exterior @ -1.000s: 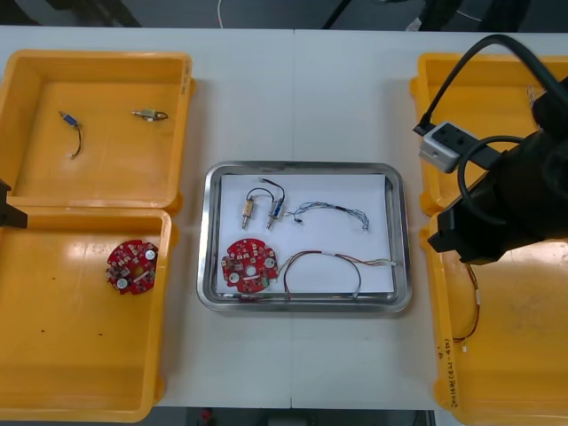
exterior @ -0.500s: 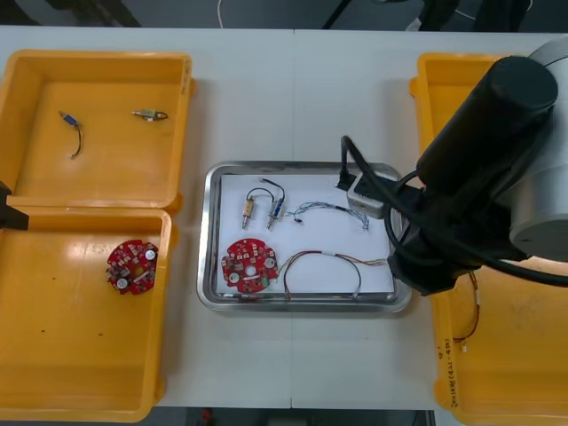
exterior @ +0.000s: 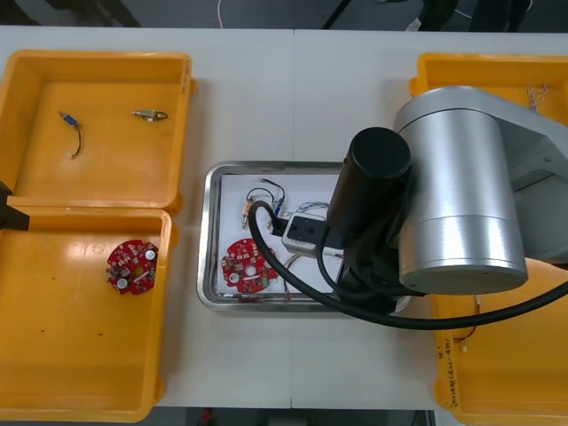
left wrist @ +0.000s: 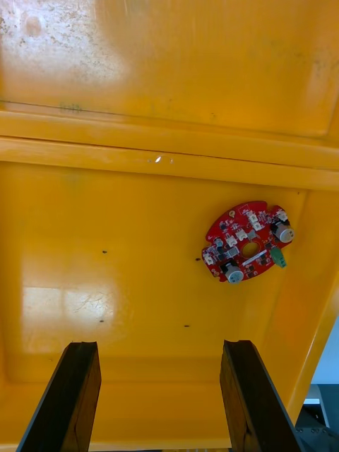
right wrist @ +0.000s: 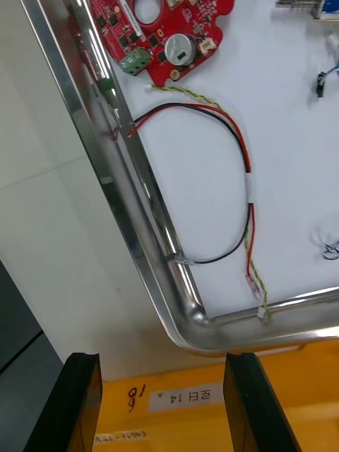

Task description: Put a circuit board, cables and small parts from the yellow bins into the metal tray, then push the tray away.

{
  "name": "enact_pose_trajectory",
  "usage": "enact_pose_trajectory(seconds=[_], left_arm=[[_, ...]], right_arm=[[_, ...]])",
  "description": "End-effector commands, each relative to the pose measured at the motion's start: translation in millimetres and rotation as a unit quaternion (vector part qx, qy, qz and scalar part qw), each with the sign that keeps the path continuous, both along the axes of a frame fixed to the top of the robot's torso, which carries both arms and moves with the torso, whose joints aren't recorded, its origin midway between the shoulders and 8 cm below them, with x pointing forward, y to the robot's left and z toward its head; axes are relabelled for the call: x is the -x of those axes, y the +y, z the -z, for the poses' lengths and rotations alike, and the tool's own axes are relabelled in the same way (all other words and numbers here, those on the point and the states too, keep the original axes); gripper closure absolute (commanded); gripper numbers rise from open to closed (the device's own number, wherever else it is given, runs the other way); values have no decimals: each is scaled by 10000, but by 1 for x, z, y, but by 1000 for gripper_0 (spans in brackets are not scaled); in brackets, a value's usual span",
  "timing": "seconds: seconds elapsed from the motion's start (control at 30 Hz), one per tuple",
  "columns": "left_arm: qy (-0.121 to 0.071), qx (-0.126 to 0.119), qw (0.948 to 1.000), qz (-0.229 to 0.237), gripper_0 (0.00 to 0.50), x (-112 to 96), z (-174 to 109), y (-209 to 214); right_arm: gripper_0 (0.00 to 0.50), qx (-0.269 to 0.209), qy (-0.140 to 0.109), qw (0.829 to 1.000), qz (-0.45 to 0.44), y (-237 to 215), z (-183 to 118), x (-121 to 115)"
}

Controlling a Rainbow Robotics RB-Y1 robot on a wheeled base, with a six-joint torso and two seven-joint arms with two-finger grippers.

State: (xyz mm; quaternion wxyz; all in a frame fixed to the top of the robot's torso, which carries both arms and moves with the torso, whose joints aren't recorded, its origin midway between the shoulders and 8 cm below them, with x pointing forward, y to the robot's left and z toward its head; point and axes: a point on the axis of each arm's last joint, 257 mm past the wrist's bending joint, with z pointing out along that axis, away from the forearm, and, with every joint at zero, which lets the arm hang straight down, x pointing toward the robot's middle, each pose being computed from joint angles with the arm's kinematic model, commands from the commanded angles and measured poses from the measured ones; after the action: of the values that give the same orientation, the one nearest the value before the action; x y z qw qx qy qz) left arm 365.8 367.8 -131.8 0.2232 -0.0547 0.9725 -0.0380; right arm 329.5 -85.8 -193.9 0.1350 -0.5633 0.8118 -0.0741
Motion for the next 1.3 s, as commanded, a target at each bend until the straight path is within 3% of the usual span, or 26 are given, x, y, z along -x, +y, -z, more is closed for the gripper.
enact_pose_trajectory(seconds=[0.03,0.2,0.37,0.73,1.3], left_arm=[[-158,-397,9985,345,0,1,-15,11],[-158,-397,9985,345,0,1,-15,11],[-158,-397,9985,345,0,1,-15,11],[-158,-397,9985,345,0,1,-15,11],[-158,-397,9985,345,0,1,-15,11]], right_arm=[[0,93,-38,9982,-583,24,6,4],[0,252,-173,9958,-859,35,17,3],[0,305,-37,9935,-1100,46,31,1],[0,408,-177,9797,-1957,62,36,-15],[0,514,-150,9763,-2095,63,76,-3]])
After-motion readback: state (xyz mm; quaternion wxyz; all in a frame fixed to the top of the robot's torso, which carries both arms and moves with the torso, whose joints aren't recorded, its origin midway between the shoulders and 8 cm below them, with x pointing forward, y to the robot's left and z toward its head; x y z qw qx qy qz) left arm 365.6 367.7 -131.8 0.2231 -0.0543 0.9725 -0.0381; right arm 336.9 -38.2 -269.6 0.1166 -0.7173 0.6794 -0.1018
